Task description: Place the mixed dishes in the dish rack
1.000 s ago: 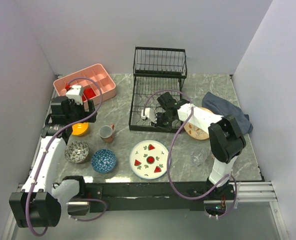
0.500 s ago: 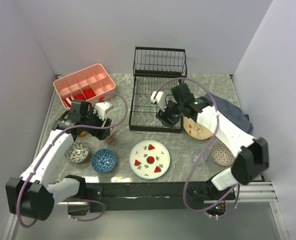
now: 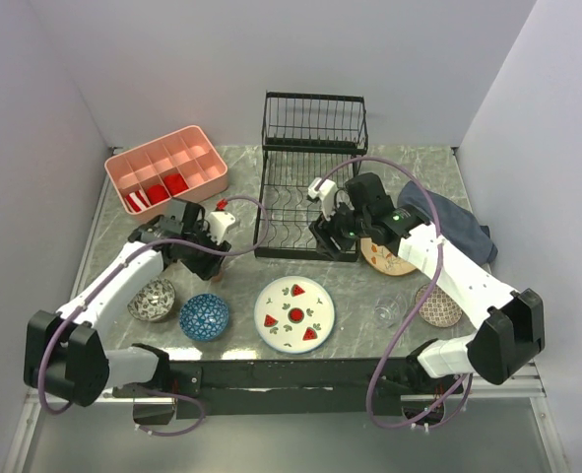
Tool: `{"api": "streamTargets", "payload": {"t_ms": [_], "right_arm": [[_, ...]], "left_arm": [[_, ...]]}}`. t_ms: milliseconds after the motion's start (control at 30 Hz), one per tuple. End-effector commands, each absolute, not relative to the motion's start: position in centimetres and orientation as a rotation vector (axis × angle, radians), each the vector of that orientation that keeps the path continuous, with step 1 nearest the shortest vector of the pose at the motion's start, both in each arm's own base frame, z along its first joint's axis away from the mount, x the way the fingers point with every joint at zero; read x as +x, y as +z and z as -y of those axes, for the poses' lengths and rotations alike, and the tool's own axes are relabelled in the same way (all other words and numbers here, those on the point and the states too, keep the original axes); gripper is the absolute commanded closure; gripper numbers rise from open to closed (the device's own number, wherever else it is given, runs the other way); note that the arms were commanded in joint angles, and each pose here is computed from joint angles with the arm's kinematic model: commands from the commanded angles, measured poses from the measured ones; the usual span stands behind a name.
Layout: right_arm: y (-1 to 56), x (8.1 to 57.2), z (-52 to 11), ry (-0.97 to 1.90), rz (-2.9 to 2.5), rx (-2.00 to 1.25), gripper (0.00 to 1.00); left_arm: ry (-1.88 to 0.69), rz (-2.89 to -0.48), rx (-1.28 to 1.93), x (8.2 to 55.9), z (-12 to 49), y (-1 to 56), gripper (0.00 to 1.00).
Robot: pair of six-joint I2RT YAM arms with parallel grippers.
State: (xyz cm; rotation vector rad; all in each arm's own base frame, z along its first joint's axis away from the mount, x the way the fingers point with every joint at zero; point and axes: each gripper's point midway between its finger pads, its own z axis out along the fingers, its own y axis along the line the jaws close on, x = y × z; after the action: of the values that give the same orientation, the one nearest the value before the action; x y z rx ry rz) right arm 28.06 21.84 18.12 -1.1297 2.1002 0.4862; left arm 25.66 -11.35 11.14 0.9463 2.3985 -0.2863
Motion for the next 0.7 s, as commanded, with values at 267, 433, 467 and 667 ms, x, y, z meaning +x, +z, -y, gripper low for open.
{"api": "streamTargets", "payload": {"t_ms": [267, 433, 467, 667], "right_arm": [[20.6, 28.5, -22.9, 0.54, -2.019, -1.061, 0.33], [21.4, 28.5, -22.1, 0.516, -2.002, -1.032, 0.33], [21.5, 28.6, -21.9, 0.524, -2.012, -1.016, 0.33], [25.7, 30.0, -22.4, 0.743, -2.046, -0.798, 0.33]], "left_arm": [[-0.155, -2.403, 1.069, 27.5, 11.5, 10.3, 0.62], [-0.159, -2.394, 1.105, 28.2, 12.3, 10.9, 0.88], [-0.164, -2.405, 1.112, 27.9, 12.2, 11.1, 0.92], [-0.215, -2.33, 1.053, 29.1, 12.6, 17.1, 0.99]]}}
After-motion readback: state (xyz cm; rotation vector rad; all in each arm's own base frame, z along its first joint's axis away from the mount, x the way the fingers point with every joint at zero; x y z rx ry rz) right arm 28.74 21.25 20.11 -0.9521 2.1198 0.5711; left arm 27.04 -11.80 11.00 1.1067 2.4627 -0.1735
